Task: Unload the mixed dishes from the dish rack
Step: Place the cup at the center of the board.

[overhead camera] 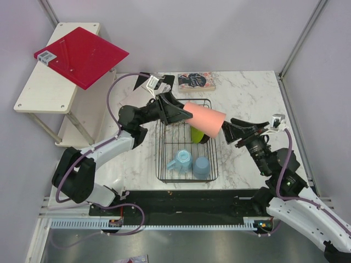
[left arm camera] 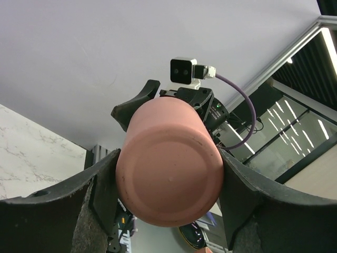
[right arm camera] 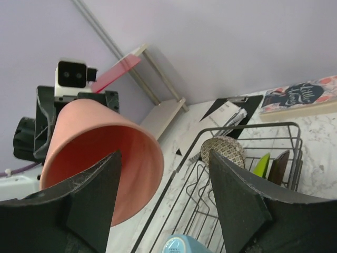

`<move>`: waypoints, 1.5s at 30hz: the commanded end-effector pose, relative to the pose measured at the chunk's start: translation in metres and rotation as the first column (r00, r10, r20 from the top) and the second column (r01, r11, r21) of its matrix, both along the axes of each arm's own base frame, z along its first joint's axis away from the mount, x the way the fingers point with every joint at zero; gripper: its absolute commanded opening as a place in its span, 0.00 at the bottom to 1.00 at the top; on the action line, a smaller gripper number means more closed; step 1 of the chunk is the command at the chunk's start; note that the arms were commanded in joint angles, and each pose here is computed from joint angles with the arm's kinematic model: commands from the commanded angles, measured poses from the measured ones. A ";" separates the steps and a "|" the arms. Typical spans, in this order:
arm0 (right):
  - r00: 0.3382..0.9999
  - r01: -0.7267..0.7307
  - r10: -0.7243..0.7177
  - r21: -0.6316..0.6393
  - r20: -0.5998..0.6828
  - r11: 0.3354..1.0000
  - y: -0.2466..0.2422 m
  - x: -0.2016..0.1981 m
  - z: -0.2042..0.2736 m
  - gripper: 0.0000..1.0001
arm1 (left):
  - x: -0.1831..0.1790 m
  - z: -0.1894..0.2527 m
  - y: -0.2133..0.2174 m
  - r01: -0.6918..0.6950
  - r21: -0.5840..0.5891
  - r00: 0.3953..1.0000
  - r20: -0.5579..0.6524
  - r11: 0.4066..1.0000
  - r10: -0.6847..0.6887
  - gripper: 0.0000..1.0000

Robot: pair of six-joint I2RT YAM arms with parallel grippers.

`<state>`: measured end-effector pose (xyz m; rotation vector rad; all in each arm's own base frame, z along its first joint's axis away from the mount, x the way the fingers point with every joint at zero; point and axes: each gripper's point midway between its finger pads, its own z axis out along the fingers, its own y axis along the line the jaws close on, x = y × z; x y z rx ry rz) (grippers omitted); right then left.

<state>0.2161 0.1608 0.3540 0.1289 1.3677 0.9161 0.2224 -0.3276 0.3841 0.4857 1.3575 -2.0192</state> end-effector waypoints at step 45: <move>0.589 0.493 -0.679 -0.472 -0.438 0.731 -0.140 0.191 -0.037 0.00 | 0.093 -0.149 0.041 -0.361 0.784 0.762 -0.064 0.505 0.644 0.99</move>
